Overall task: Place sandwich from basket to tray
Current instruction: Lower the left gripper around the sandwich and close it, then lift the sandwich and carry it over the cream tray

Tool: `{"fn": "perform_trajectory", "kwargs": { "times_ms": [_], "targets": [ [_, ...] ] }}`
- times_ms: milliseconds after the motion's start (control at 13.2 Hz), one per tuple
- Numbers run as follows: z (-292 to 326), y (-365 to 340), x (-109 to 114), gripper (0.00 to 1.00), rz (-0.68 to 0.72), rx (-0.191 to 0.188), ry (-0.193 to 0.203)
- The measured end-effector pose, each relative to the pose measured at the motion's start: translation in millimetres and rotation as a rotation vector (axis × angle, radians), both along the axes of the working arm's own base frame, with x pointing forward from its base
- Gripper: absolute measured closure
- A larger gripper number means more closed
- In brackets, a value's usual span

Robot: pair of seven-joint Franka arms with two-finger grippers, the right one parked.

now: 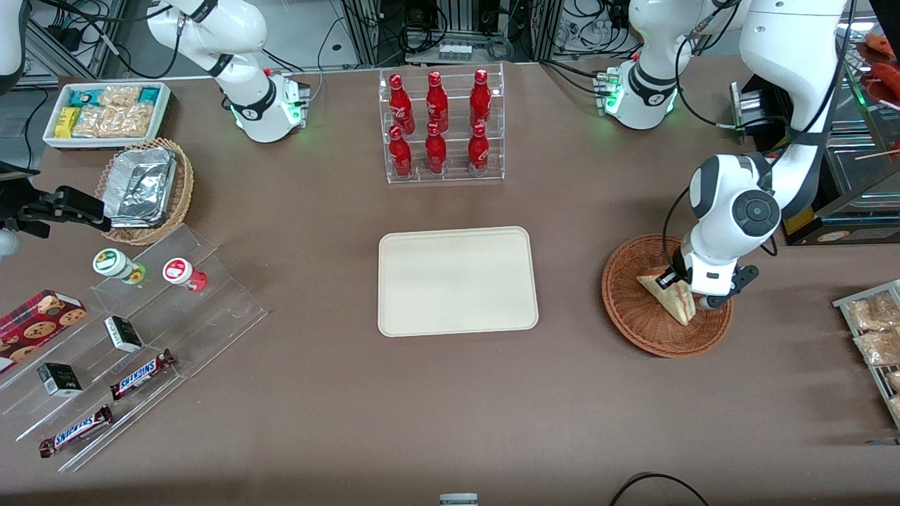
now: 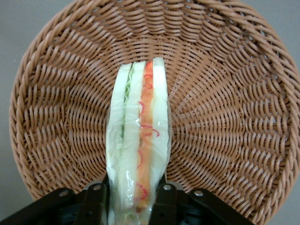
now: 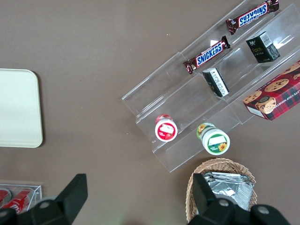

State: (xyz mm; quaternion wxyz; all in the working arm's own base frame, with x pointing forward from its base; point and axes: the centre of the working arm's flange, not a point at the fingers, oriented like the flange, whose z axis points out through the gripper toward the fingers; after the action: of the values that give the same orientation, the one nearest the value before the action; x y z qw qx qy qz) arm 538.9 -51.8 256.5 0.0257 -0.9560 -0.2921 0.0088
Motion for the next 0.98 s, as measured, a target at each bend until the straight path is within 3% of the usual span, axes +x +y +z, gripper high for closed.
{"fn": "perform_trajectory", "kwargs": {
  "times_ms": [227,378,529,681,983],
  "targets": [
    [41,1,6,0.74,-0.056,0.084,0.056],
    [95,-14,15,0.84,-0.075,0.117,0.095],
    [151,-46,23,0.85,-0.110,0.135,0.107],
    [192,-87,24,0.85,-0.159,0.136,0.112],
    [228,-169,9,0.85,-0.266,0.090,0.097]
  ]
}}
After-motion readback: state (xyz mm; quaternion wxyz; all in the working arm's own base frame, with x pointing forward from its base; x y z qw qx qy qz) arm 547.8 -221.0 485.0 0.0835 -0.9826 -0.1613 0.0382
